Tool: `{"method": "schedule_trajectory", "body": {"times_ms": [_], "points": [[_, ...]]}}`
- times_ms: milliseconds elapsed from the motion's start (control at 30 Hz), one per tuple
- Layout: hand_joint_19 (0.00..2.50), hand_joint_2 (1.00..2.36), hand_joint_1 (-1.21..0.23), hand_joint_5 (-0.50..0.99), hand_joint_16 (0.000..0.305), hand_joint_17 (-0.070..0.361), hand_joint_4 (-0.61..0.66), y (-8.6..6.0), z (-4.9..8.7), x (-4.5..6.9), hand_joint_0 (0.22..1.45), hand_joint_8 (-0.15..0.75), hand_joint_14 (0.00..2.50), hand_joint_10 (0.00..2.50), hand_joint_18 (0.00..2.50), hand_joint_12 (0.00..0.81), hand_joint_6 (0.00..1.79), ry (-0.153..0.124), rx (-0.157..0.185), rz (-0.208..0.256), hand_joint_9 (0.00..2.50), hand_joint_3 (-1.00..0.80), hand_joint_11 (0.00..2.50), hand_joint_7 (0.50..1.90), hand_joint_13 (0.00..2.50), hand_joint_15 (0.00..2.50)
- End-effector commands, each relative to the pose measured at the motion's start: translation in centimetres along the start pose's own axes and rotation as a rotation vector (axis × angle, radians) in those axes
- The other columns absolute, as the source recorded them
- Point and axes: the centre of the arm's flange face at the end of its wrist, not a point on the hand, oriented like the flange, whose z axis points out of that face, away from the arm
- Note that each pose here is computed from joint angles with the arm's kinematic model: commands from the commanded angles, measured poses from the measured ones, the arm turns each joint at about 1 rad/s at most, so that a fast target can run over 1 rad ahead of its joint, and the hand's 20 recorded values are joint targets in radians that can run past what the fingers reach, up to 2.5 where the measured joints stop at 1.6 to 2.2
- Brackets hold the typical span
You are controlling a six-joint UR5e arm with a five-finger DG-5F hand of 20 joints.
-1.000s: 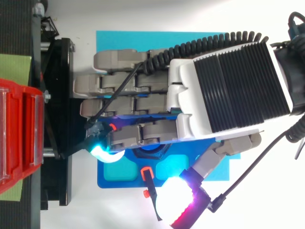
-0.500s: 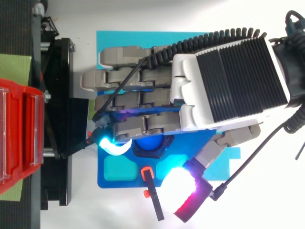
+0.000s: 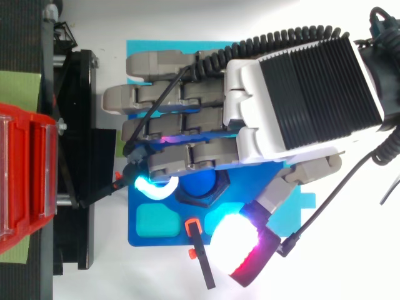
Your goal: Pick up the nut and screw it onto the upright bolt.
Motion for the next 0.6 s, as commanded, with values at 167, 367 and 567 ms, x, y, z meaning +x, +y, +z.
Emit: {"method": "schedule_trajectory", "body": {"times_ms": [167,367,567], "points": [[0.0,1.0,-0.15,-0.06,0.033,0.074,0.23,-0.9,-0.3,-0.9,0.5,0.298,0.0,0.0,0.0,0.296,0.5,-0.025,-0.022,-0.014,0.6,-0.5,0.0,1.35,0.24,0.0],[0.0,1.0,-0.16,-0.04,0.031,0.07,0.22,-1.6,-0.7,-1.1,0.5,0.309,0.0,0.0,0.0,0.286,0.5,-0.026,-0.024,-0.016,0.68,-0.5,0.0,1.42,0.29,0.0],[0.0,1.0,-0.17,-0.01,0.028,0.063,0.2,-1.8,-0.8,-1.3,0.51,0.305,0.0,0.0,0.03,0.268,0.53,-0.03,-0.028,-0.019,0.83,-0.5,0.0,1.38,0.37,0.0]]}}
